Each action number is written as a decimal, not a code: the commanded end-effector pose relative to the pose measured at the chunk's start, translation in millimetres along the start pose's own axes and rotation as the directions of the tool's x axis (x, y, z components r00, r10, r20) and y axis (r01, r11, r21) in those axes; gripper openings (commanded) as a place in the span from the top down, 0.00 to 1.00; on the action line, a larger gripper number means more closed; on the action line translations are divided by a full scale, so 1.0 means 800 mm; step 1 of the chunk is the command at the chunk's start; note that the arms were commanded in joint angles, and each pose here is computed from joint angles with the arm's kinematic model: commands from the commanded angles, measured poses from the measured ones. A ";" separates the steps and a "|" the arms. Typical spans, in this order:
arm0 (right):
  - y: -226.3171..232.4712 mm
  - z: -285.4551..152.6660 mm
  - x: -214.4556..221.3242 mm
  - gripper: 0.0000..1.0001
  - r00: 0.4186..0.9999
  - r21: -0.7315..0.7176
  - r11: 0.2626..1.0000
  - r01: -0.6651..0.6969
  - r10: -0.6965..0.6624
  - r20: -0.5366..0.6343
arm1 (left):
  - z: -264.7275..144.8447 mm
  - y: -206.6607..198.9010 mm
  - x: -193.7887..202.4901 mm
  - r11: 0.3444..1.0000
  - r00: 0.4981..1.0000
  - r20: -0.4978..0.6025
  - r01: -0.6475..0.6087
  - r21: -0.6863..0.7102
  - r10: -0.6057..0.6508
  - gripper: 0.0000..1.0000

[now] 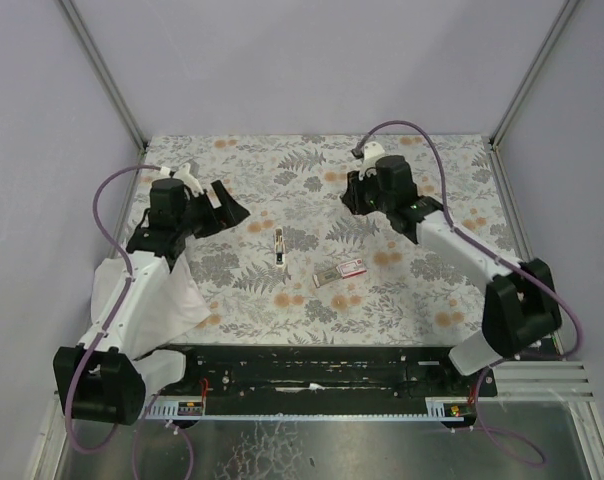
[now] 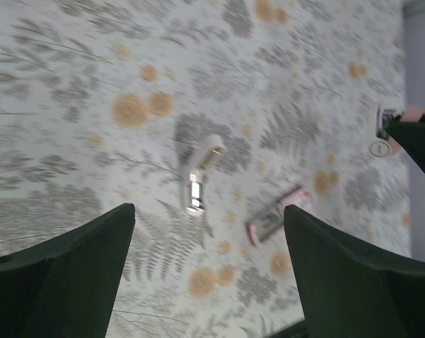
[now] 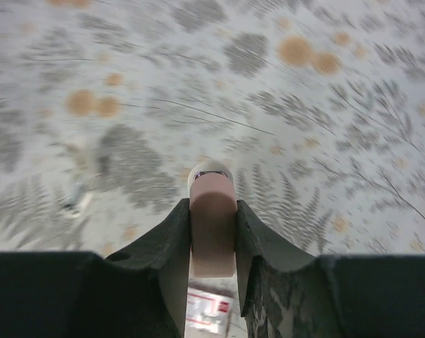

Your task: Load the staples into the stapler

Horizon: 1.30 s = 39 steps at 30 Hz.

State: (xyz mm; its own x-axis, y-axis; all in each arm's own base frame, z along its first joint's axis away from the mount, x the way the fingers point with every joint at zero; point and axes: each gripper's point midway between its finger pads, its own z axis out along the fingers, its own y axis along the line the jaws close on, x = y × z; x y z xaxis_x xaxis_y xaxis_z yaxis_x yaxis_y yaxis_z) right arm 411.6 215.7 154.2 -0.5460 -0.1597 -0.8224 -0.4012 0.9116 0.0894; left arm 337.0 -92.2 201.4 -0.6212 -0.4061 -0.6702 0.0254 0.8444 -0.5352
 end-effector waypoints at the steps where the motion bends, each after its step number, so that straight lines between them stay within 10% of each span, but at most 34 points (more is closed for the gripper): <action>1: 0.096 -0.070 -0.040 1.00 0.976 -0.424 0.895 0.141 -0.054 0.209 | -0.015 -0.094 0.027 0.952 0.994 -0.098 0.071 0.297 -0.044 0.15; 18: 0.194 -0.207 0.018 1.00 0.889 -0.691 0.587 0.422 -0.120 0.442 | -0.042 -0.217 0.147 0.760 0.893 -0.438 0.355 0.545 -0.102 0.18; 39: 0.205 -0.212 0.020 1.00 0.855 -0.668 0.559 0.490 -0.159 0.495 | -0.036 -0.208 0.179 0.761 0.855 -0.497 0.420 0.494 -0.150 0.50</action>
State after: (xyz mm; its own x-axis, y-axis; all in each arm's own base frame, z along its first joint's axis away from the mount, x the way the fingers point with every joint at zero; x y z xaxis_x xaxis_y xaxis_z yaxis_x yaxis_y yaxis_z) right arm 212.9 293.4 225.2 -0.1478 -0.1488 -0.9778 -0.9719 0.2052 0.1156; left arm 224.6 -279.3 205.0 -0.9285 -0.3005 -0.2182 0.1148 0.3265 -0.9382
